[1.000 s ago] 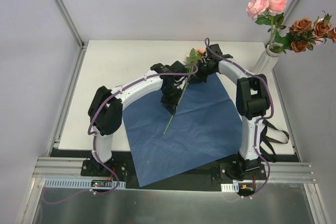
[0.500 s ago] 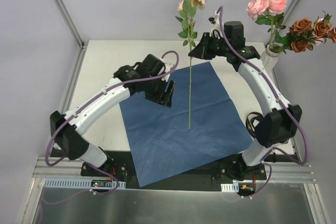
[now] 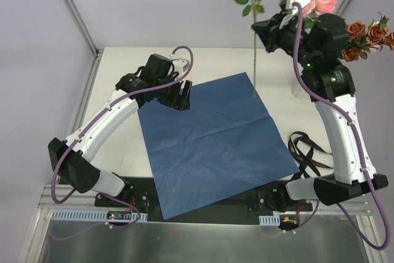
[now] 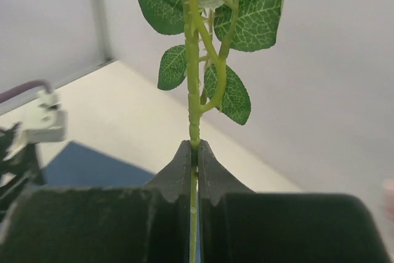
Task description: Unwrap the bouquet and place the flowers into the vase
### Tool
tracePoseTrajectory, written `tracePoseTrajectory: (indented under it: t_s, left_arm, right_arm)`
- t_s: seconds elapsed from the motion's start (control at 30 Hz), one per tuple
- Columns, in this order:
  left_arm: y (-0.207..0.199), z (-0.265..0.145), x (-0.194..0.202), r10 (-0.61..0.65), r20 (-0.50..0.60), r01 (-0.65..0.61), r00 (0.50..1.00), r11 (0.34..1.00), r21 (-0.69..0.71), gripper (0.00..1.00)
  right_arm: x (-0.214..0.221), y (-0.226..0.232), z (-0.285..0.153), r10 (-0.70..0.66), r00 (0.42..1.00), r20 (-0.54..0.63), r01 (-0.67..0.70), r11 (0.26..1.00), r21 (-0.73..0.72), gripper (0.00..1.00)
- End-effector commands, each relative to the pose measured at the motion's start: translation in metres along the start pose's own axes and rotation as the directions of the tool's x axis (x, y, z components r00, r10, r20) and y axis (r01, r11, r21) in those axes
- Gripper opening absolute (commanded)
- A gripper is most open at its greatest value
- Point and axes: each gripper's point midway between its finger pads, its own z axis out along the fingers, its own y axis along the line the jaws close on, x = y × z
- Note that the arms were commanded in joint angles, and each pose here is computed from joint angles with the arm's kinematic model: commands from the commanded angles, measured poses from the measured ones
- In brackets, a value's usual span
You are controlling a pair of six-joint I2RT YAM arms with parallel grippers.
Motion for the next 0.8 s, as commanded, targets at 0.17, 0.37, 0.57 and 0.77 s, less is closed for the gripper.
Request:
tracePoseTrajectory:
  t_s: [0.17,0.37,0.57,0.77]
  left_arm:
    - [0.007,-0.006,-0.005,0.099,0.050,-0.102,0.994,0.993,0.063,0.68]
    - [0.005,-0.009,0.003,0.110,0.060,-0.115,0.992,0.989,0.095,0.69]
    - [0.010,-0.010,0.007,0.115,0.068,-0.120,0.991,0.990,0.080,0.70]
    - [0.013,-0.008,0.004,0.108,0.067,-0.113,0.992,0.990,0.079,0.70]
  right_arm:
    - [-0.097,-0.134,-0.095,-0.365,0.929,0.058,0.256,0.750,0.610,0.00]
    - [-0.118,-0.186,-0.127,-0.383,0.921,0.066,0.204,0.622,0.756,0.00]
    - [-0.129,-0.222,-0.144,-0.403,0.910,0.096,0.154,0.544,0.825,0.01]
    - [-0.132,-0.252,-0.152,-0.425,0.894,0.143,0.102,0.503,0.859,0.00]
